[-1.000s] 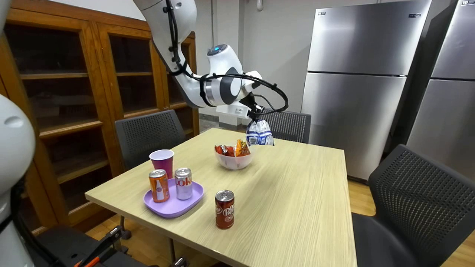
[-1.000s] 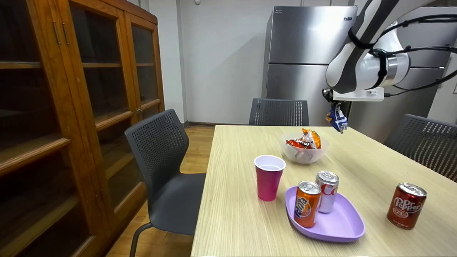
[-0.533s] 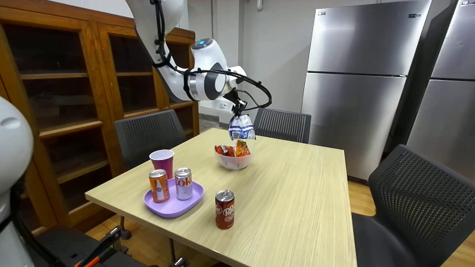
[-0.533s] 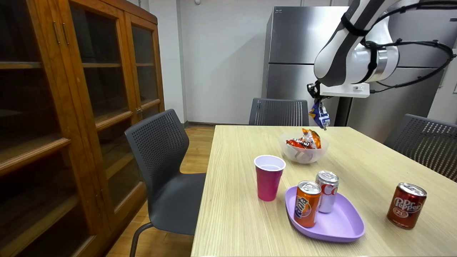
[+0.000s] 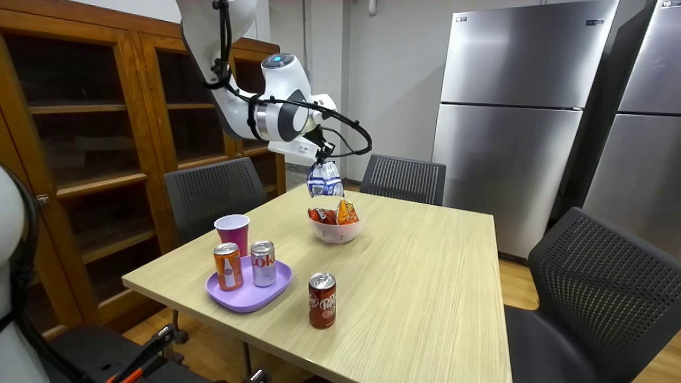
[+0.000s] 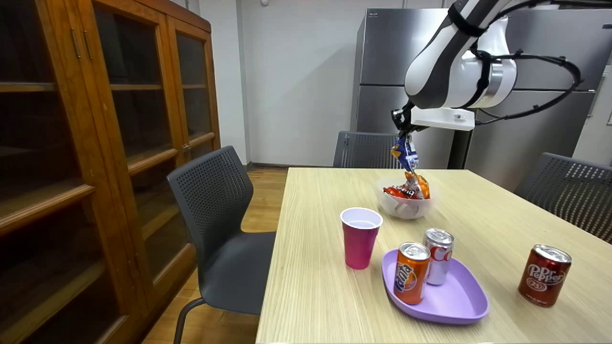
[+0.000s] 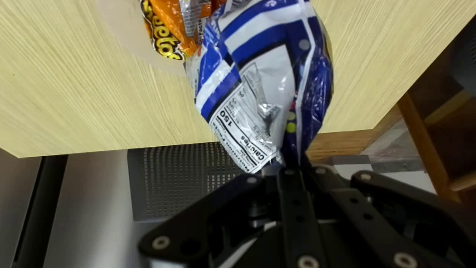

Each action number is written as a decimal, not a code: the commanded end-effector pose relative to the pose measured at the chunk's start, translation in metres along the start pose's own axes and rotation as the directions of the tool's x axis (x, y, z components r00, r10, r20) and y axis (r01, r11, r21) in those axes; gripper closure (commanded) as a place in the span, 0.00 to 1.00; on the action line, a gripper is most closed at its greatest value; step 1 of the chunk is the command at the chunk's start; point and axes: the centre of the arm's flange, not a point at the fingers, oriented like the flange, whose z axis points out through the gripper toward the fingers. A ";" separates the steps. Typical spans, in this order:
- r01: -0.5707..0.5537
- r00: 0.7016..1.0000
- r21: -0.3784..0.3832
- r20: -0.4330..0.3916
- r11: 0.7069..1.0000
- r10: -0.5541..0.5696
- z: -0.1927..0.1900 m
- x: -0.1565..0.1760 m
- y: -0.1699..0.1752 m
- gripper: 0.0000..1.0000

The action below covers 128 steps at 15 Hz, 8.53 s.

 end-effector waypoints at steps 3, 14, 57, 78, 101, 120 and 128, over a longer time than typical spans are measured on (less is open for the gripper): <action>0.035 0.999 0.054 0.028 0.998 -0.036 0.006 0.009 0.001 1.00; -0.001 0.995 0.074 0.098 0.997 -0.007 0.051 0.012 0.009 1.00; -0.077 0.989 0.012 0.130 0.997 0.074 -0.001 -0.010 0.090 0.00; -0.125 0.976 0.015 0.181 0.992 0.120 -0.010 -0.043 0.096 0.00; -0.108 0.924 -0.067 0.361 0.992 0.125 -0.069 -0.144 0.108 0.00; -0.128 0.826 -0.240 0.511 0.962 0.237 -0.092 -0.218 0.164 0.00; -0.147 0.788 -0.244 0.558 0.959 0.263 -0.084 -0.238 0.152 0.00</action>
